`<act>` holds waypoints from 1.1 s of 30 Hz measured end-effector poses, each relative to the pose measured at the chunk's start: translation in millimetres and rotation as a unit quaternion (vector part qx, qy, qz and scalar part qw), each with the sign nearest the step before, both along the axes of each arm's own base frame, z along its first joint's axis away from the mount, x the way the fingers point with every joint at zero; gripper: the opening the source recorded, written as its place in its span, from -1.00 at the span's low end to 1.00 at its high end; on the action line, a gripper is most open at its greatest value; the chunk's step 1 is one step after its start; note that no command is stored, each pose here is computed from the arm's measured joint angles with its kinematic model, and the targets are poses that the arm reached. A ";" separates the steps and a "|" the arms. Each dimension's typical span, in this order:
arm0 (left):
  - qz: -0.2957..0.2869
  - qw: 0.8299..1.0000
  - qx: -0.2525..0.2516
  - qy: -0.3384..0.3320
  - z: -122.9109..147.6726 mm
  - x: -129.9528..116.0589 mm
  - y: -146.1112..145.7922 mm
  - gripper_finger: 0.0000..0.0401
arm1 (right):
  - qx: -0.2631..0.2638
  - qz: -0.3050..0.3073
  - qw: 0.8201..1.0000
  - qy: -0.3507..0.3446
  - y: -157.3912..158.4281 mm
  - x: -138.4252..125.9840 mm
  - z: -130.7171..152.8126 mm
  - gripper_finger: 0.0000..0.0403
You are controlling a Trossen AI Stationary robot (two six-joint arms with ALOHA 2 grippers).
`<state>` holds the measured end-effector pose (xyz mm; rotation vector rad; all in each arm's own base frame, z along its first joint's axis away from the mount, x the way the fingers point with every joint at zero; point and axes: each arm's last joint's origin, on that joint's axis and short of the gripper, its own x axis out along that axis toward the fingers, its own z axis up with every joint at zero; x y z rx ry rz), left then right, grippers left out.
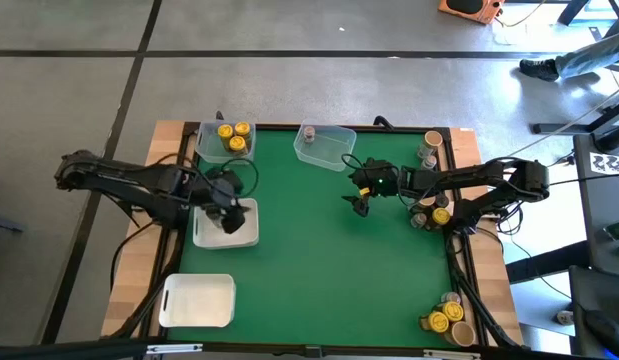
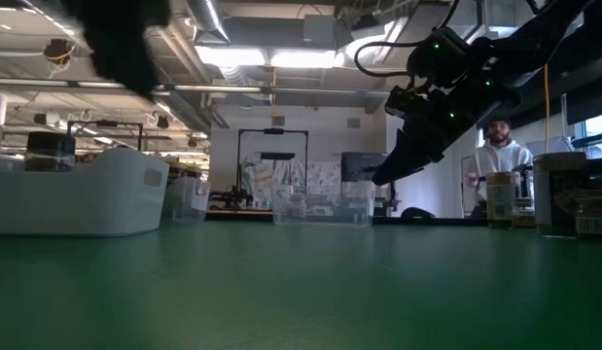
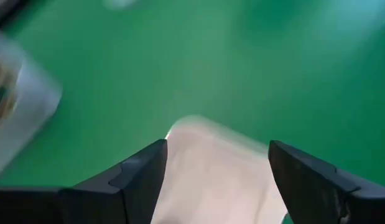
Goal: Sort spices by type
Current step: Put the gold seasoning bottle into the bottom white bin
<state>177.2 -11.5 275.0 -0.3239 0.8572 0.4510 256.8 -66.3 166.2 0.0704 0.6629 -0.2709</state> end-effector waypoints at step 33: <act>-0.107 0.982 0.110 -0.106 -63.6 50.7 33.5 0.38 | -0.044 -0.433 0.865 0.249 -98.2 -93.5 97.3 0.75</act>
